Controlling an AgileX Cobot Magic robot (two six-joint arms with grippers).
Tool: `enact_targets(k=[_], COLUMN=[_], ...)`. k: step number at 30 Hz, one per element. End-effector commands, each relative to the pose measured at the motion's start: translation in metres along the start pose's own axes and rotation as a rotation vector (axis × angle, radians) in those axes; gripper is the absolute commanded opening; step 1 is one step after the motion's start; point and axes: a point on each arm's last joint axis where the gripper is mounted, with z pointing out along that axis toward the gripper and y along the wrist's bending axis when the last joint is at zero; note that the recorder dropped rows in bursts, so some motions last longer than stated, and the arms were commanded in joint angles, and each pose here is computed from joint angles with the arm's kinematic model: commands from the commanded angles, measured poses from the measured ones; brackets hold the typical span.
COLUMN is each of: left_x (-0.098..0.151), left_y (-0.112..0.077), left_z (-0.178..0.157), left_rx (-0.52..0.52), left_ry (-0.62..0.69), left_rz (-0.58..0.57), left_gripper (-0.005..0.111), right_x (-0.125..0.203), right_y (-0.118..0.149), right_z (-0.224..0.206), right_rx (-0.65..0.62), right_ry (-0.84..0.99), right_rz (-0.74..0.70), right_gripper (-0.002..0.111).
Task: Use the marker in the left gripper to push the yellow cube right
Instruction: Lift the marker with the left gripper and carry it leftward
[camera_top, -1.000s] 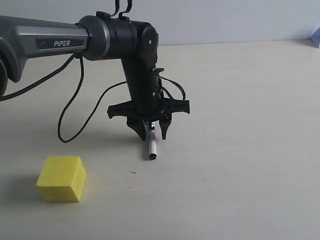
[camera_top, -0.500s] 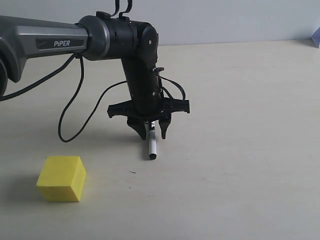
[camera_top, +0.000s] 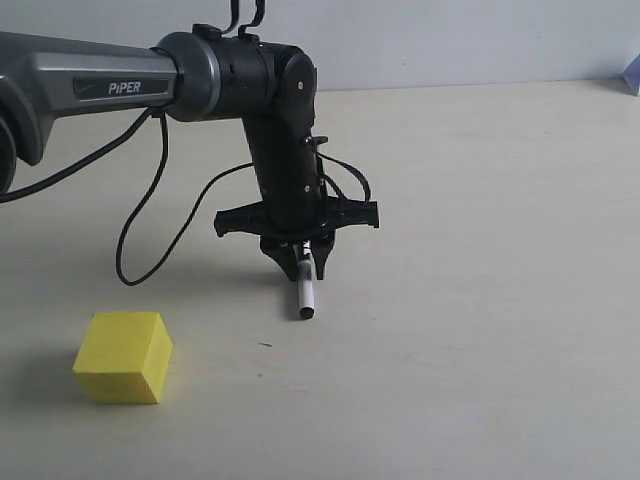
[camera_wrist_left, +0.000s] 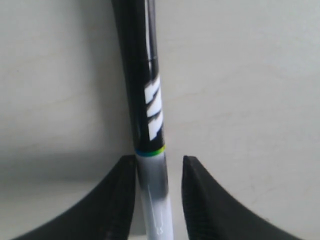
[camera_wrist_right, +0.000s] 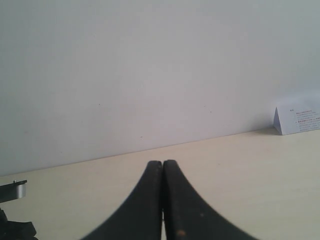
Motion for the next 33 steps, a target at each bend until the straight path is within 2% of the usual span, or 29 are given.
enact_targets(k=[1, 16, 18, 22, 27, 33], left_x=[0.0, 0.001, 0.001, 0.001, -0.004, 0.002], left_y=[-0.001, 0.0, 0.0, 0.0, -0.009, -0.021], left_z=[-0.002, 0.005, 0.005, 0.005, -0.018, -0.094], left_rx=[-0.004, -0.013, -0.013, -0.013, 0.021, 0.075], left_ry=[-0.002, 0.019, 0.02, 0.02, -0.028, -0.165], left_rz=[0.001, 0.002, 0.016, 0.05, 0.184, 0.463], left_gripper=[0.032, 0.031, 0.025, 0.002, 0.0, 0.0], right_x=[0.001, 0.001, 0.001, 0.001, 0.001, 0.001], right_y=[0.0, 0.0, 0.0, 0.0, 0.0, 0.0], right_z=[0.0, 0.0, 0.0, 0.0, 0.0, 0.0], right_rx=[-0.003, -0.003, -0.003, -0.003, -0.003, -0.003], right_ry=[-0.005, -0.005, -0.005, -0.005, -0.005, -0.006], right_rz=[-0.002, -0.002, -0.002, -0.002, -0.002, -0.002], right_gripper=[0.0, 0.0, 0.0, 0.0, 0.0, 0.0])
